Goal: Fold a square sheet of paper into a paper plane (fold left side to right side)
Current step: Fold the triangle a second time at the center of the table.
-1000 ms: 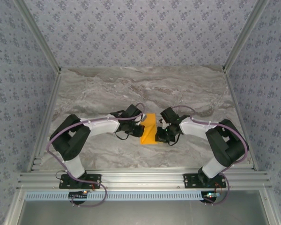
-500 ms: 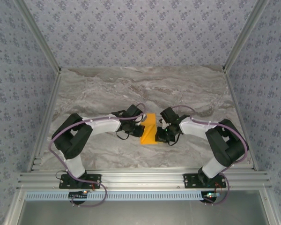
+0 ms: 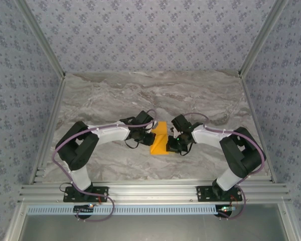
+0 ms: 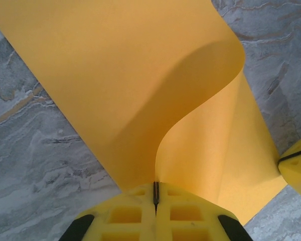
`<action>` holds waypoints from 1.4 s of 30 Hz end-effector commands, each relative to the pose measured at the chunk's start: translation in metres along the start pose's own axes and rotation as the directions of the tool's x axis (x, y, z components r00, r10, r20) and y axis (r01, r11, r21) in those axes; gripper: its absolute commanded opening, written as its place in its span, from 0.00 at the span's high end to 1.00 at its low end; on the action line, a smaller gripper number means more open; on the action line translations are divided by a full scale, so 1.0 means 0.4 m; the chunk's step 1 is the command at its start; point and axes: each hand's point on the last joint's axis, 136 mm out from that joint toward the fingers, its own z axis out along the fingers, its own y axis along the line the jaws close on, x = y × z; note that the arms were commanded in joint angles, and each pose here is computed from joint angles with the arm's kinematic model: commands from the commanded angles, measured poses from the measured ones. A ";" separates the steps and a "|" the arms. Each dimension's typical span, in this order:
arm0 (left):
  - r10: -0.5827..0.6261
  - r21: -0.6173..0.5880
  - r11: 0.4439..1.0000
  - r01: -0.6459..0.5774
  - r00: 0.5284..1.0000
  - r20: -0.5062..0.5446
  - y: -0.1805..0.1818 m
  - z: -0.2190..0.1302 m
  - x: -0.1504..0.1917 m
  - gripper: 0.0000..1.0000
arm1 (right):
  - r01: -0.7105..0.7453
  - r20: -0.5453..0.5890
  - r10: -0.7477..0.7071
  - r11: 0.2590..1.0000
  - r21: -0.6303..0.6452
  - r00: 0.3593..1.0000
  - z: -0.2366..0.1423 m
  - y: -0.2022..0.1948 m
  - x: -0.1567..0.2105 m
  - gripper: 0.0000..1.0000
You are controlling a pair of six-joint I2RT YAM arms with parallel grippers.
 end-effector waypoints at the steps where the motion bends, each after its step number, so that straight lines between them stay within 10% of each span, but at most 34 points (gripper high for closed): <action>1: 0.011 -0.022 1.000 -0.011 1.000 -0.010 0.011 0.005 -0.007 0.99 | -0.008 -0.050 0.012 0.997 0.078 0.999 0.017 -0.042 0.030 0.88; 22: 0.009 -0.032 0.999 -0.010 1.000 -0.029 0.022 0.023 0.006 0.99 | -0.009 -0.056 0.013 0.997 0.073 0.998 0.018 -0.036 0.029 0.89; 42: 0.007 -0.019 1.000 -0.008 0.999 -0.050 0.022 0.037 0.022 0.99 | 0.020 0.208 0.045 0.954 -0.300 0.977 -0.070 0.143 -0.147 0.89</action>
